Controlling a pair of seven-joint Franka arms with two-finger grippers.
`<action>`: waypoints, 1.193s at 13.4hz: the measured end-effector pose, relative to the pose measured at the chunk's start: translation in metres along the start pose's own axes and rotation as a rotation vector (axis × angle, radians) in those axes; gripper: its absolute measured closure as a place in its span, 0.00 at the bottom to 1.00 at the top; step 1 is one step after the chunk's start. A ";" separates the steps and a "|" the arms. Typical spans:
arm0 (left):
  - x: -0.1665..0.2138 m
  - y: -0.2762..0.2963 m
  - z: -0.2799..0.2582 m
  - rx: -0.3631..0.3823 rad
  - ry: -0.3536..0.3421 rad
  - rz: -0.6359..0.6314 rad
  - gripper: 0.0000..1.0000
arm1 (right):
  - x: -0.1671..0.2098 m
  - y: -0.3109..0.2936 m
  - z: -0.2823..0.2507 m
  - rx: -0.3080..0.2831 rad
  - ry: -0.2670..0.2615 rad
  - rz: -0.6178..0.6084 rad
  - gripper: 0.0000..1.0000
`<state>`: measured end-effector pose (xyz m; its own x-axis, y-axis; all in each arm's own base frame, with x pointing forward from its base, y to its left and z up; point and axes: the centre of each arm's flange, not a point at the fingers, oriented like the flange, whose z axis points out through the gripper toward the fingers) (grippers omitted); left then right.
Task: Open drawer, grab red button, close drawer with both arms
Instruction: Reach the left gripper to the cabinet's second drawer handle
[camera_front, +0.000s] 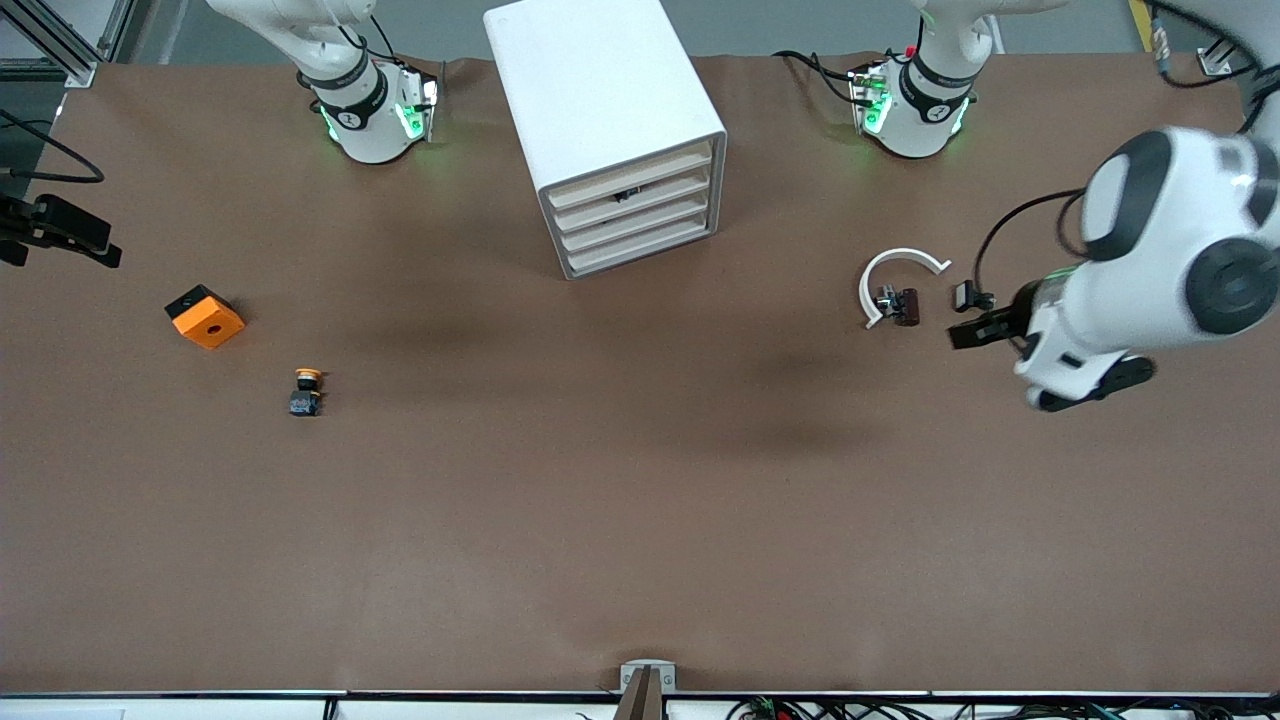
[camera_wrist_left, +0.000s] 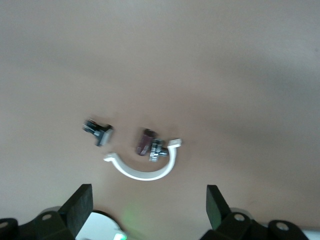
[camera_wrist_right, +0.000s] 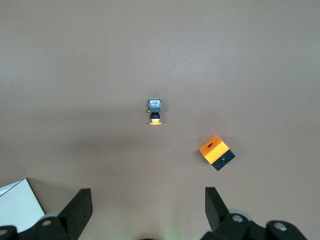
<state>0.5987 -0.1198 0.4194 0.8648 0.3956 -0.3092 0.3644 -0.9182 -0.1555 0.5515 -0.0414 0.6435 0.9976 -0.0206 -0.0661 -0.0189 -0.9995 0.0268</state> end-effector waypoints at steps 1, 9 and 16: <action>0.005 0.018 0.021 -0.005 -0.029 -0.064 0.00 | 0.000 0.000 0.000 0.000 0.000 0.000 0.00; 0.014 0.115 0.130 0.012 -0.325 -0.815 0.00 | 0.001 -0.005 0.000 0.000 0.001 -0.009 0.00; -0.024 0.178 0.212 0.192 -0.734 -1.149 0.00 | 0.001 -0.027 -0.001 -0.003 0.003 -0.048 0.00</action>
<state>0.5696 -0.2879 0.2000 -0.2880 0.8988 -0.3304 0.6390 -0.0766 -0.7654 0.5531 -0.0149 0.6439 0.9975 0.0278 -0.0649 0.0295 -0.9992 0.0265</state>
